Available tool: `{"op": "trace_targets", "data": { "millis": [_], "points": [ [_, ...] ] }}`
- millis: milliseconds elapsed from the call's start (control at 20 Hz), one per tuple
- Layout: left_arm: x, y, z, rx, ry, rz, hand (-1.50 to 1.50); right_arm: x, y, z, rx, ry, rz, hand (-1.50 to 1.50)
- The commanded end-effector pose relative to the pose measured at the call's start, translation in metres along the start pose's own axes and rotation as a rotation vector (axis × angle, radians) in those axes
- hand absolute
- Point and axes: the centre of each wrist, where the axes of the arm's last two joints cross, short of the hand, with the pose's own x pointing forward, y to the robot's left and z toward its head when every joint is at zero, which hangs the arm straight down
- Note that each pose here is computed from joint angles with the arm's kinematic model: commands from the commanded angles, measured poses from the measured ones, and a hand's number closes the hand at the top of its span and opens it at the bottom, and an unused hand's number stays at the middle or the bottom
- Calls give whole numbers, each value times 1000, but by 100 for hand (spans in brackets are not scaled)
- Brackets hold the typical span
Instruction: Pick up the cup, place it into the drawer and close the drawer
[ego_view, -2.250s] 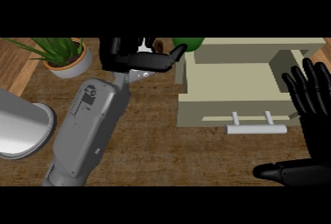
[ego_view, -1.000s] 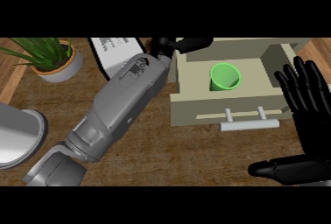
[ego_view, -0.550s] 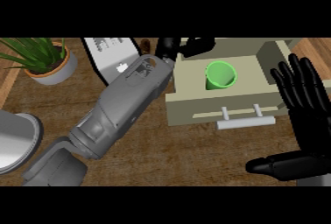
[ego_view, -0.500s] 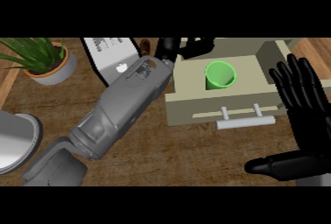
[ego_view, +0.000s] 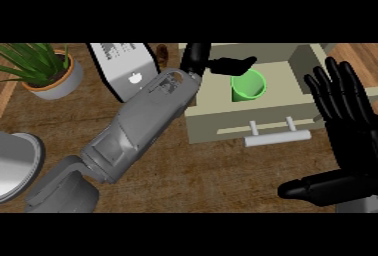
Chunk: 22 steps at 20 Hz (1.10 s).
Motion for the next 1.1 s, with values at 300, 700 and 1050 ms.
{"op": "trace_targets", "data": {
  "millis": [300, 700, 1050],
  "points": [
    [14, -3, -1, 3, -128, 231, -150, 6, -11, 20, 12, 15, -93, -150],
    [17, 16, -1, 25, -108, 378, -150, 27, -18, 17, 47, 24, -39, 150],
    [11, 71, 13, 118, -92, 425, -150, 32, -24, 29, 201, 84, 199, 150]
  ]
}}
